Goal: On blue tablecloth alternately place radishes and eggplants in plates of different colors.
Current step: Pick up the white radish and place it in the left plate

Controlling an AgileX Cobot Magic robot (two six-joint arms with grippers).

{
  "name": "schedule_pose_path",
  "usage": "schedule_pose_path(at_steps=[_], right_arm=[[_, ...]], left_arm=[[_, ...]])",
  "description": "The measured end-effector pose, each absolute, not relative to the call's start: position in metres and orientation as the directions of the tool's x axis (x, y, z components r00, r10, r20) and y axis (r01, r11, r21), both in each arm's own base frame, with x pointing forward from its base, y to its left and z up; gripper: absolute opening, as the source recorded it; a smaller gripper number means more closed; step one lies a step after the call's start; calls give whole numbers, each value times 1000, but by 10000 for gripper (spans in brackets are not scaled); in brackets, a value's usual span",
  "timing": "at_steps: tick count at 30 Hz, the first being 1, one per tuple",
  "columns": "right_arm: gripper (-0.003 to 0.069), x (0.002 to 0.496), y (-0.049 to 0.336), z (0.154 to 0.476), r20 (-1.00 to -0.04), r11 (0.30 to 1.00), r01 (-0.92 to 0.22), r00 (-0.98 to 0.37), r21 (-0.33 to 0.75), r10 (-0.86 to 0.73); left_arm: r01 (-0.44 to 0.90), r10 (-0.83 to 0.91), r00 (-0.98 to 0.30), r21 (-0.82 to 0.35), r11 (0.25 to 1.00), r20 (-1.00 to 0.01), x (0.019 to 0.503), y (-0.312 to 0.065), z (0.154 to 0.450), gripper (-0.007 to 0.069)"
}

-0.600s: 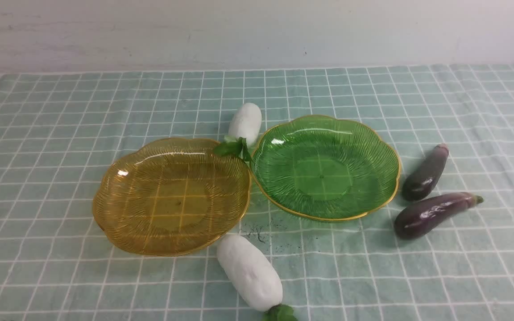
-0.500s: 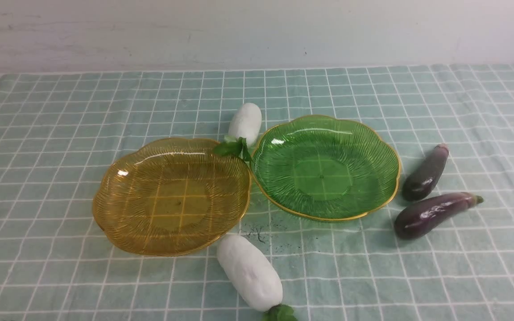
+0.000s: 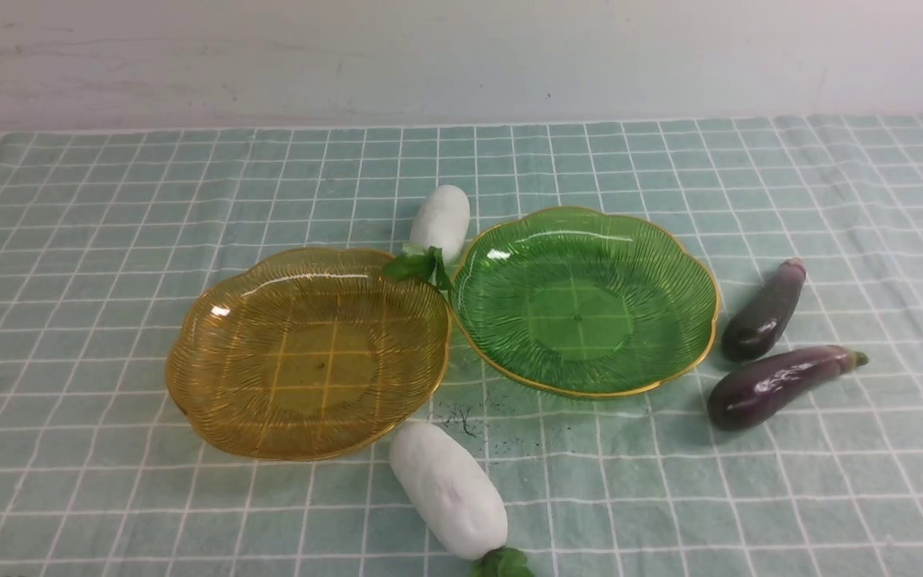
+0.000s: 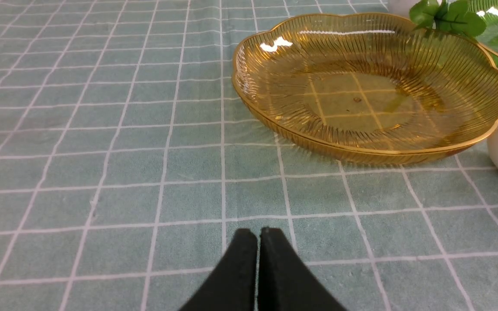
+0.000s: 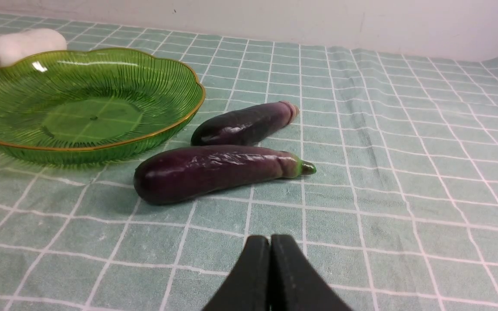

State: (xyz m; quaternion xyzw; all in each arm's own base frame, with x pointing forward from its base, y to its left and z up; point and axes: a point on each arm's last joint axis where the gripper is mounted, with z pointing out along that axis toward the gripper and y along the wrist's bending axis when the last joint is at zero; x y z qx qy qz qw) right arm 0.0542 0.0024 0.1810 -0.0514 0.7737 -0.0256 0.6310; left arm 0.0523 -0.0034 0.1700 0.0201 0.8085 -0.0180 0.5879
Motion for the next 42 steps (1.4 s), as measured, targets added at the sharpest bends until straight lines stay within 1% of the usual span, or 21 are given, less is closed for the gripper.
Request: schedule_pose_path(at_steps=[4,6,8,13,17,20,23,25,26,27,29,30,31,32,33,34,35,37,38,40,42], right_arm=[[-15,54,2,181,-974,993,-47,-198,-105,-112],[-15,54,2,181,-974,993,-47,-198,-105,-112],[-15,54,2,181,-974,993,-47,-198,-105,-112],[-15,54,2,181,-973,992,-49,-198,-112,-120],[-15,54,3,182,-976,994,-48,-189,-98,-105],[-15,55,4,184,-989,999,-40,-145,-7,-13],[-15,56,3,193,-982,983,-28,-49,184,183],[-15,56,3,197,-964,963,-27,-9,267,267],[-15,56,2,200,-943,943,-27,19,331,331],[-15,56,0,204,-889,892,-32,65,451,452],[-15,56,-1,206,-844,849,-36,88,528,529],[-15,56,-2,207,-815,821,-38,101,570,571],[-15,56,-2,207,-809,815,-39,102,579,579],[-15,56,-3,207,-793,799,-40,107,599,600],[-15,56,-3,207,-788,794,-40,109,606,606],[-15,56,-3,208,-783,790,-40,113,612,612],[-15,56,-3,208,-781,789,-40,114,614,614],[-15,56,-4,208,-781,789,-39,119,613,613],[-15,56,-3,208,-786,792,-40,107,609,609],[-15,55,2,210,-797,799,-61,49,599,601],[-15,52,9,229,-829,823,-109,-14,557,559]], left_arm=[[49,-34,-288,-50,998,-957,53,-4,172,-8],[47,-94,-262,-110,993,-961,54,-5,175,-8],[46,-194,-217,-208,977,-957,55,-7,179,-8],[58,-380,-45,-382,922,-924,57,-5,196,-8],[77,-497,165,-491,868,-852,55,3,214,-8],[97,-538,293,-535,839,-790,52,9,229,-8],[146,-554,325,-538,830,-766,45,7,257,-8],[170,-551,317,-525,834,-772,41,5,273,-8],[192,-544,292,-509,839,-787,37,2,288,-8],[207,-511,199,-474,856,-836,35,-5,310,-8],[221,-467,40,-448,866,-883,37,-14,329,-8],[215,-423,-111,-437,873,-899,45,-20,338,-8],[215,-423,-111,-437,873,-899,45,-20,338,-8],[212,-363,-306,-434,875,-880,54,-29,345,-8],[202,-320,-432,-436,877,-843,59,-32,347,-8],[184,-254,-588,-433,882,-768,71,-36,347,-8],[182,-245,-608,-433,883,-755,73,-37,346,-8],[154,-152,-782,-424,892,-604,96,-40,339,-8],[140,-120,-835,-419,897,-537,109,-41,332,-8],[120,-96,-882,-416,901,-461,126,-42,322,-8],[84,-80,-930,-419,904,-358,149,-43,308,-8]])
